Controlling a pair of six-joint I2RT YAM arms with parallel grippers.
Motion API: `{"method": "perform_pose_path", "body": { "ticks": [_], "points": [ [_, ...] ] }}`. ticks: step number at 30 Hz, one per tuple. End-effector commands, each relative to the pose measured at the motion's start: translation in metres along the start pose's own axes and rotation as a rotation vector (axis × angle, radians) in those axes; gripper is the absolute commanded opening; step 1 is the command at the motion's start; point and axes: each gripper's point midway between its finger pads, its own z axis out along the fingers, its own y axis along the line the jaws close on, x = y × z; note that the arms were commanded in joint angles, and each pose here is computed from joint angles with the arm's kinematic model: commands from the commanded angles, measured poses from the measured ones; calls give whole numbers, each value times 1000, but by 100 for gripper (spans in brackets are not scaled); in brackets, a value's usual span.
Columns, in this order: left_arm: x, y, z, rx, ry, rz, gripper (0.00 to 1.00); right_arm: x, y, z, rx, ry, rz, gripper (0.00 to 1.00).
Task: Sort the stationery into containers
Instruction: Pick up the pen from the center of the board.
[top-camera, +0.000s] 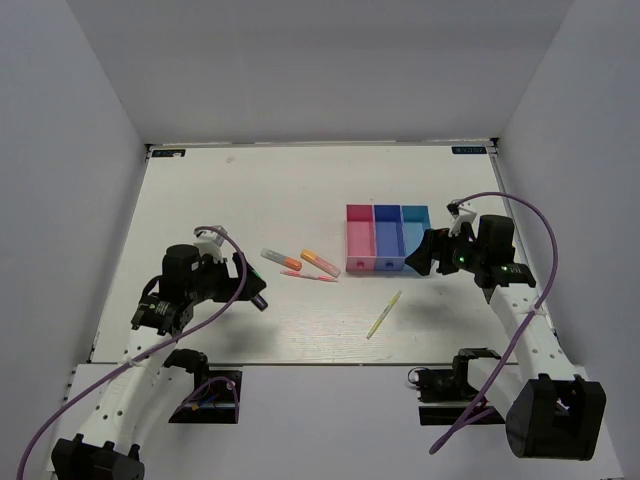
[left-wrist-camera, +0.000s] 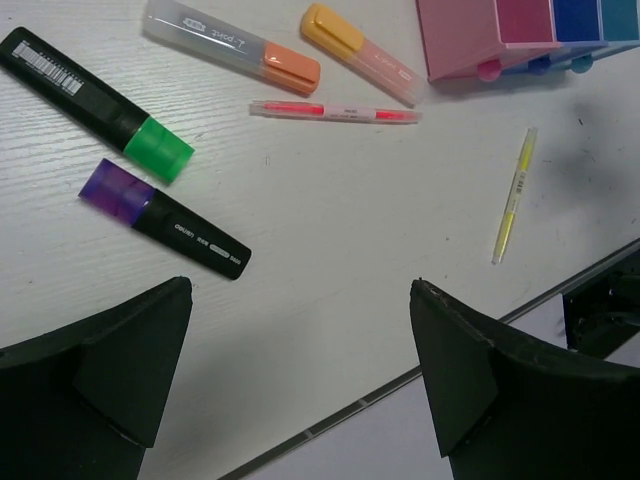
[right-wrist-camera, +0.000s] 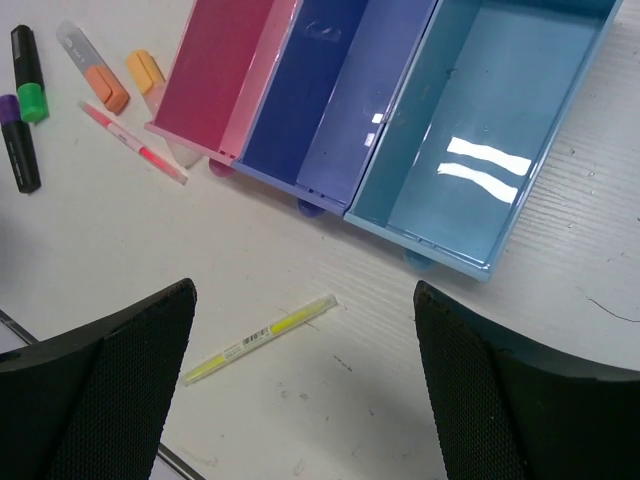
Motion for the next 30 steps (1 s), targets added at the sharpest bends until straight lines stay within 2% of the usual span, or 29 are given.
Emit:
{"method": "perform_pose_path", "body": {
  "ticks": [1, 8, 9, 11, 12, 13, 14, 15, 16, 17, 18, 19, 20, 22, 23, 25, 26, 27, 30],
  "points": [
    [-3, -9, -1, 53, -12, 24, 100, -11, 4, 0, -21, -40, -24, 90],
    [-2, -9, -1, 52, -5, 19, 100, -12, -4, -2, -13, -44, -16, 90],
    [-1, -7, 0, 47, 1, 17, 96, -7, -1, -3, -40, -25, -64, 90],
    [0, -5, 2, 39, 5, 9, 59, 3, 6, -4, -108, 1, -176, 90],
    [0, -6, 2, 40, 11, 0, 35, 7, 25, -7, -228, 0, -216, 90],
    [4, -2, 7, 25, 38, -14, 16, 11, 28, -8, -247, 24, -220, 58],
    [7, 4, 6, -17, 61, -33, 0, 4, 37, -11, -289, 15, -232, 38],
    [8, 8, 7, -40, 79, -43, 0, 6, 40, -11, -302, 37, -222, 1],
    [10, 13, 10, -69, 101, -59, 0, -1, 41, -12, -301, 27, -235, 0],
    [10, 18, 11, -100, 107, -71, 32, 0, 47, -10, -315, 36, -249, 0],
    [10, 25, 10, -148, 114, -91, 53, -2, 43, -8, -288, 36, -264, 1],
    [12, 31, 12, -186, 133, -104, 64, -1, 45, -7, -289, 43, -278, 16],
    [20, 36, 13, -216, 177, -133, 70, -1, 40, -5, -263, 53, -284, 47],
    [16, 43, 15, -272, 184, -155, 74, 2, 44, -3, -274, 71, -314, 71],
    [15, 46, 17, -292, 192, -164, 74, -1, 42, -1, -251, 68, -327, 77],
    [8, 57, 18, -377, 181, -201, 73, -3, 44, 1, -243, 69, -343, 77],
    [8, 64, 20, -425, 219, -221, 69, -11, 41, 3, -217, 63, -350, 73],
    [-6, 66, 20, -466, 193, -224, 60, -11, 42, 3, -215, 70, -349, 72],
    [-26, 75, 30, -561, 207, -278, 50, -11, 43, 4, -212, 85, -339, 70]
  ]
}}
